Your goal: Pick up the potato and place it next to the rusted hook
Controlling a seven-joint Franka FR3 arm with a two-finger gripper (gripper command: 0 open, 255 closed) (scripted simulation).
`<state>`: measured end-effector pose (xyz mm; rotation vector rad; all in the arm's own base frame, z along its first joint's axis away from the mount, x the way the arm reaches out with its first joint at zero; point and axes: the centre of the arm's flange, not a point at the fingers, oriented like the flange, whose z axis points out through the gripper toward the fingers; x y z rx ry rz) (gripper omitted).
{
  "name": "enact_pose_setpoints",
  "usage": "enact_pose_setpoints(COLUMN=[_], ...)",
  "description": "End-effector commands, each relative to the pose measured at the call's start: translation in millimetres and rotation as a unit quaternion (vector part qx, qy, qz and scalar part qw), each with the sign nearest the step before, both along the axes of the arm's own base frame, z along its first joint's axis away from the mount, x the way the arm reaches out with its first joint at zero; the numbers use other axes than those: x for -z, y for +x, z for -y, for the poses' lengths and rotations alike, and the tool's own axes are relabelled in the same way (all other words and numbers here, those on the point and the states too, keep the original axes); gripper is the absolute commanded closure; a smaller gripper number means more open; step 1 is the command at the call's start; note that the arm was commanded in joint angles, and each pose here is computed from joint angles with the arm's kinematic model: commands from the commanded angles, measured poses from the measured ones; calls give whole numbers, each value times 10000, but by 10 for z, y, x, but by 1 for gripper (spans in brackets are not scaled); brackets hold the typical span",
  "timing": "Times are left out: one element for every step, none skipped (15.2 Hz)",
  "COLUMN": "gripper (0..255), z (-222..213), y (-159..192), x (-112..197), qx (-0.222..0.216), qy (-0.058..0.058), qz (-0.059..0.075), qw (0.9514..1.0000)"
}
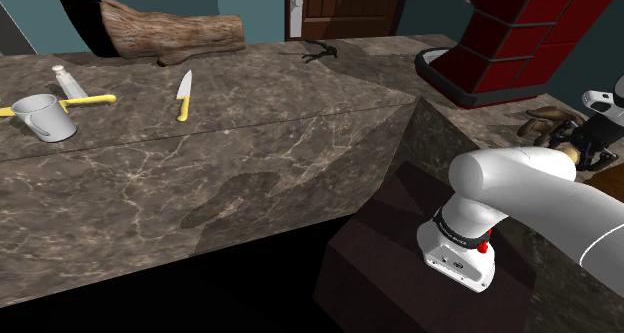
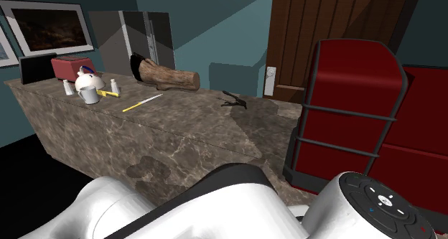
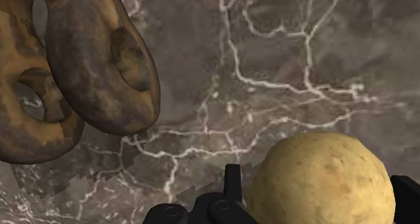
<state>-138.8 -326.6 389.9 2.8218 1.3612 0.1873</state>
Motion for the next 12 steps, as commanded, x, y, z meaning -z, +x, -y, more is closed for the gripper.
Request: enact_pose_setpoints(gripper=[0,0,0,0,0,0,0,0,0,0,0,0], z=[0,0,0,0,0,7,13,19,25,25,25,24], y=[-1,-1,-1,-1,-1,-15,-29,-44,-55,-55,-55,-55], x=[0,0,0,0,1,-131,-262,-393,-496,-496,-496,-496], qx=[1,1,1,1,1,1,1,1,1,1,1,1], qy=[0,0,0,0,0,0,0,0,0,0,0,-1], qz=[0,0,0,0,0,0,0,0,0,0,0,0], qw=[10000,10000,10000,10000,10000,10000,10000,10000,10000,10000,10000,10000])
